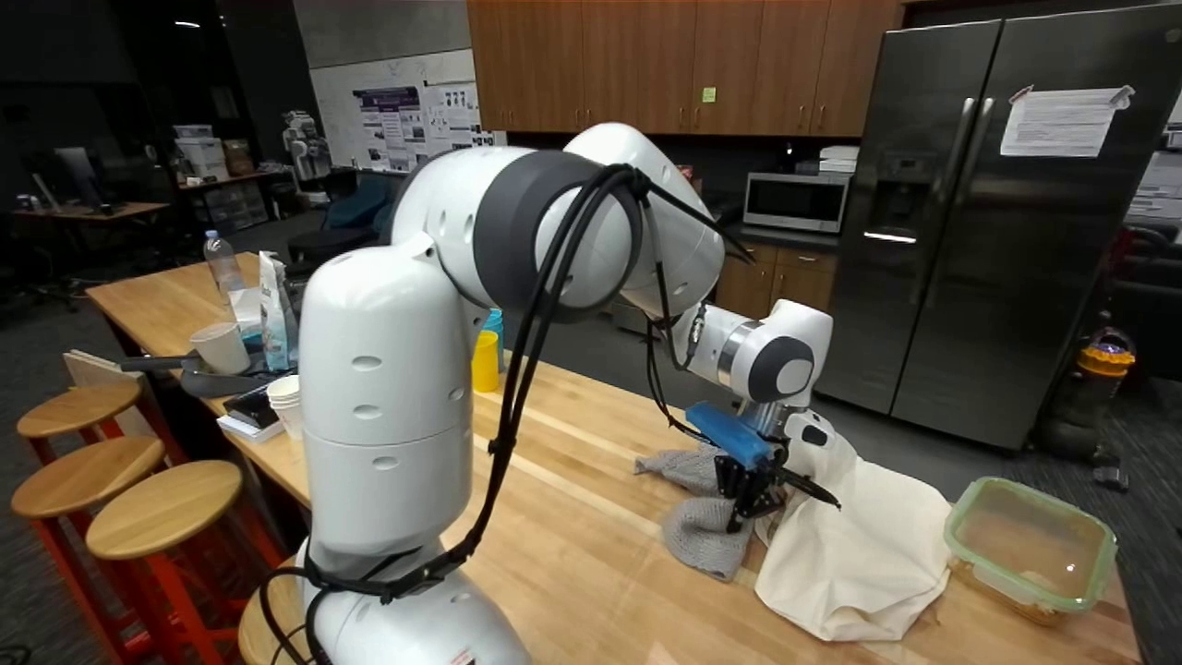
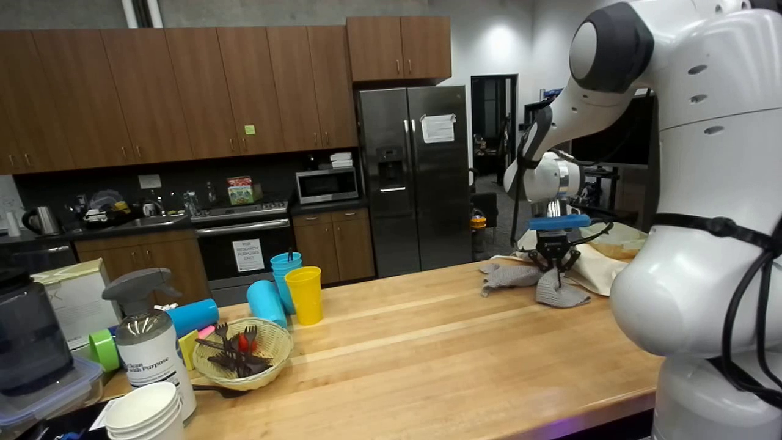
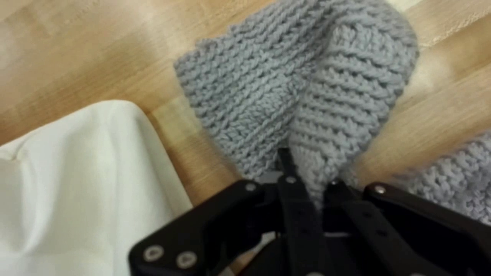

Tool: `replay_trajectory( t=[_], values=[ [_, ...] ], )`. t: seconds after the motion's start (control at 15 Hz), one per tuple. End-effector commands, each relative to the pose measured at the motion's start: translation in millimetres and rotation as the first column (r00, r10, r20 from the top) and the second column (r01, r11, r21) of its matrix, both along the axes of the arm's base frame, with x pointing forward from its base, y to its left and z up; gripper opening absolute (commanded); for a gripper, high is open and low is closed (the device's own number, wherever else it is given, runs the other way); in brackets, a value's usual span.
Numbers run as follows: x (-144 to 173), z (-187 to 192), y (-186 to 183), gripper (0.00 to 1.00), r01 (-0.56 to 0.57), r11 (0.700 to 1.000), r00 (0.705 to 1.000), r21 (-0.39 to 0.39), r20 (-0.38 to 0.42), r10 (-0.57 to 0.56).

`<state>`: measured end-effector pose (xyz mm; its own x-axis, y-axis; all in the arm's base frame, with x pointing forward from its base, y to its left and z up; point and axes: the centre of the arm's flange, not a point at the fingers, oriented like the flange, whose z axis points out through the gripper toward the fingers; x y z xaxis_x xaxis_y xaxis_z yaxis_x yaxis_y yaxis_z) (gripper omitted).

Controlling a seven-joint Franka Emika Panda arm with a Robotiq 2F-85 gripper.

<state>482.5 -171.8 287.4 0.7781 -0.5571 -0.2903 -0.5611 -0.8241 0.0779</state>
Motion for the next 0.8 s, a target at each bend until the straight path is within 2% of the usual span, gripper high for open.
replay_trajectory(
  t=[0.0, 0.4, 0.73],
  values=[
    [6.7, 4.7, -1.8, 0.01, -0.011, 1.000, 1.000, 0.003, 0.007, 0.011],
    [27.3, 59.4, 16.1, 0.01, -0.069, 0.996, 0.992, -0.053, 0.106, 0.075],
    [46.2, 124.2, 58.3, 0.01, -0.161, 0.981, 0.958, -0.104, 0.222, 0.181]
  ],
)
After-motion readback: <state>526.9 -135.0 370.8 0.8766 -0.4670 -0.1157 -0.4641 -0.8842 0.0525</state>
